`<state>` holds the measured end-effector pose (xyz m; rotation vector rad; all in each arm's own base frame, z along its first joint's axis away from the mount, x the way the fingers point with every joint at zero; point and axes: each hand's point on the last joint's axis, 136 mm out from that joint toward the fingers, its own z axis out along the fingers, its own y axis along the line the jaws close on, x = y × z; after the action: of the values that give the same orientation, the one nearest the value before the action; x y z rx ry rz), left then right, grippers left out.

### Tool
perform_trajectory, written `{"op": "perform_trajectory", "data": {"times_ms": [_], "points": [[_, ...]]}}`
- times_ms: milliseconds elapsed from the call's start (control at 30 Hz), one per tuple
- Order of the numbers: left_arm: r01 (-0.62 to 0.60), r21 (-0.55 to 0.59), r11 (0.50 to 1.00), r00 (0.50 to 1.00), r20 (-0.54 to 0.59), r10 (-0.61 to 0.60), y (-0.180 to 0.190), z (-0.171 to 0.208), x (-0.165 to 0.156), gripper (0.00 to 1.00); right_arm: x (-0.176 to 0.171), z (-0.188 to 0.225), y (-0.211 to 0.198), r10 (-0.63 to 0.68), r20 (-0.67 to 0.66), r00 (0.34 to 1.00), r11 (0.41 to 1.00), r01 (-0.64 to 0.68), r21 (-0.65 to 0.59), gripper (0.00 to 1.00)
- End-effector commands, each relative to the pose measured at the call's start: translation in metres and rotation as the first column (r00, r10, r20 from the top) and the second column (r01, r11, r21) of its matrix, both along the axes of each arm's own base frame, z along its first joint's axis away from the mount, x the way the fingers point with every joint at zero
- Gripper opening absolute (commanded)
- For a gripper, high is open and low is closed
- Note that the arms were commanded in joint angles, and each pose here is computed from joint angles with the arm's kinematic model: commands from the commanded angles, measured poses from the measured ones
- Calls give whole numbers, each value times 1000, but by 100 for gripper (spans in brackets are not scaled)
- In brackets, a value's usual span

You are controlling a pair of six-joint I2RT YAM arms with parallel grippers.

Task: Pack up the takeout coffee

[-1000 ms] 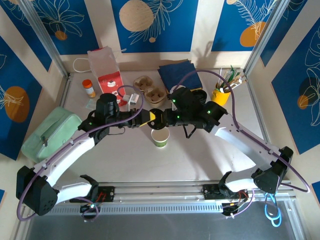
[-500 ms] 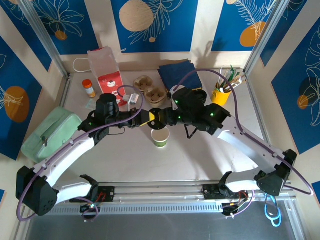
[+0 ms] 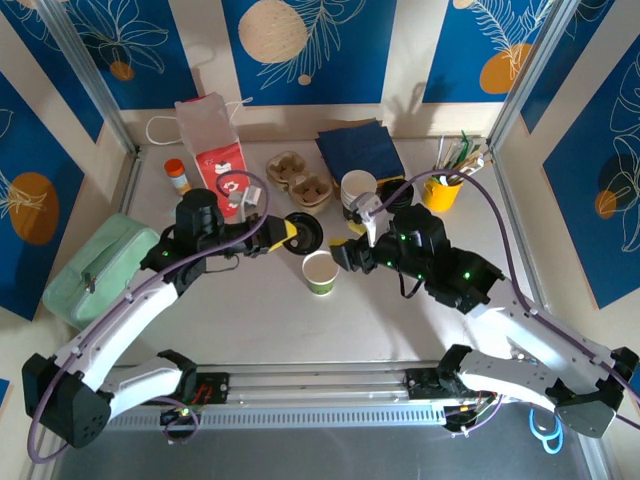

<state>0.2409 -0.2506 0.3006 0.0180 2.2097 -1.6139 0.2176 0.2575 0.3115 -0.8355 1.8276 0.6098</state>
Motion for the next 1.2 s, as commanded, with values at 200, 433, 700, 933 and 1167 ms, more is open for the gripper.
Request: {"op": "perform_trajectory", "data": {"times_ms": [200,433,700,933,1167], "points": [[-174,-43,984,974,-155,165,31,-6,-3,24,-35,6,58,408,550,729,911,-285,-299,60],[-246,-47,968,946,-231,229,40,-12,-6,21,-31,3,79,476,639,604,870,-218,-443,57],[-263,-47,964,935,-258,242,42,-17,-7,20,-25,12,91,465,674,574,874,-179,-451,50],[-262,-55,964,936,-257,240,42,-16,-6,19,-16,10,95,462,676,574,869,-140,-475,41],[-263,-57,963,935,-259,240,42,-16,-7,19,-13,5,96,472,668,575,858,-126,-498,39]]}}
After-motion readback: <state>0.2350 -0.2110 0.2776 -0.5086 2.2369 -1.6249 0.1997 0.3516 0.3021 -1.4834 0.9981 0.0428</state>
